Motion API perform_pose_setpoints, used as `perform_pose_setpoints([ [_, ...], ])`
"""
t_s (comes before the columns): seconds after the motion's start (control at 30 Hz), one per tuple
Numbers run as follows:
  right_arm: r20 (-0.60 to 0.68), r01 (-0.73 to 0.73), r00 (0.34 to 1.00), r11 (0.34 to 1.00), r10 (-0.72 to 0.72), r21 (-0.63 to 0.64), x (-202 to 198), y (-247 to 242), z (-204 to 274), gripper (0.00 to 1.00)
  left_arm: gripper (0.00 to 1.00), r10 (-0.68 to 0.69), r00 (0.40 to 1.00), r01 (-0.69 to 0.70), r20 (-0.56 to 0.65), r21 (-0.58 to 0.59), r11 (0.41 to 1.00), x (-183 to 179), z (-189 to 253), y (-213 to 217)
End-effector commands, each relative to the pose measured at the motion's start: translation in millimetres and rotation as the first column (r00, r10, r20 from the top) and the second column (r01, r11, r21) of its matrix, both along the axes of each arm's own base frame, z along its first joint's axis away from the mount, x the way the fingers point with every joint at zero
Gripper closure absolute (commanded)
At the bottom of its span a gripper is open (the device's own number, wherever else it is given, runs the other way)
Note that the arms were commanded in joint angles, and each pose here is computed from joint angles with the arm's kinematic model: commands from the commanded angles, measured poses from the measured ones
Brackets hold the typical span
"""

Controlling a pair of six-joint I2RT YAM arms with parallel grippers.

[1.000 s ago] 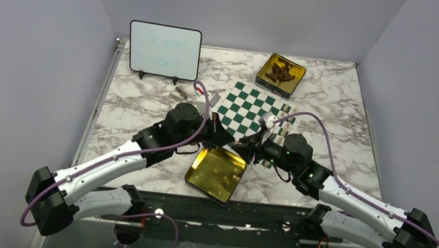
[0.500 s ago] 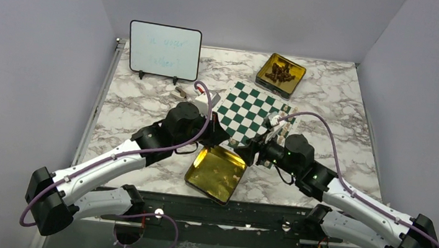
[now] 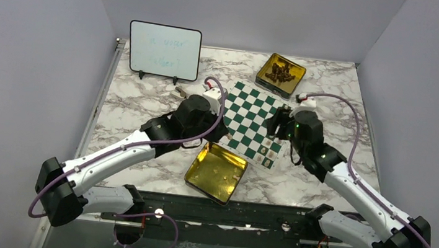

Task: Set up the chess pieces on the board
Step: Place the chess piece on the chessboard.

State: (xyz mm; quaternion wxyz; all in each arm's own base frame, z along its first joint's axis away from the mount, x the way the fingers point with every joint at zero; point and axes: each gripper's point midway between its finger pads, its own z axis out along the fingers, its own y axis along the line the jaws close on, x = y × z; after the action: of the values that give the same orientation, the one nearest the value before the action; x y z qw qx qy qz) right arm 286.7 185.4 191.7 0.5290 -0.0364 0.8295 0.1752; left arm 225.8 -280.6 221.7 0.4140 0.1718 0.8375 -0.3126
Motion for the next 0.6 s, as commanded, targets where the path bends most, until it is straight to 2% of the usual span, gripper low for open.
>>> perform_pose_setpoints([
  [0.0,-0.052,0.158,0.986,0.987,-0.158,-0.008,35,-53,-1,0.36,0.97,-0.012,1.0,0.01,0.028,0.043,0.999,16,6,-15],
  [0.1,-0.077,0.261,0.962,0.965,-0.26,-0.004,52,-91,-6,0.35,0.97,-0.031,0.999,0.029,0.037,0.061,0.998,24,4,-33],
  [0.2,-0.089,0.324,0.944,0.945,-0.319,0.051,63,-121,-10,0.33,0.97,-0.063,0.997,0.06,0.046,0.07,0.996,31,3,-59],
  [0.37,-0.158,0.468,0.878,0.879,-0.451,0.092,74,-168,-31,0.32,0.97,-0.115,0.992,0.11,0.055,0.088,0.99,39,-5,-106],
  [0.57,-0.235,0.514,0.851,0.837,-0.47,0.186,77,-180,-44,0.3,0.98,-0.156,0.986,0.147,0.059,0.139,0.979,50,-32,-154],
])
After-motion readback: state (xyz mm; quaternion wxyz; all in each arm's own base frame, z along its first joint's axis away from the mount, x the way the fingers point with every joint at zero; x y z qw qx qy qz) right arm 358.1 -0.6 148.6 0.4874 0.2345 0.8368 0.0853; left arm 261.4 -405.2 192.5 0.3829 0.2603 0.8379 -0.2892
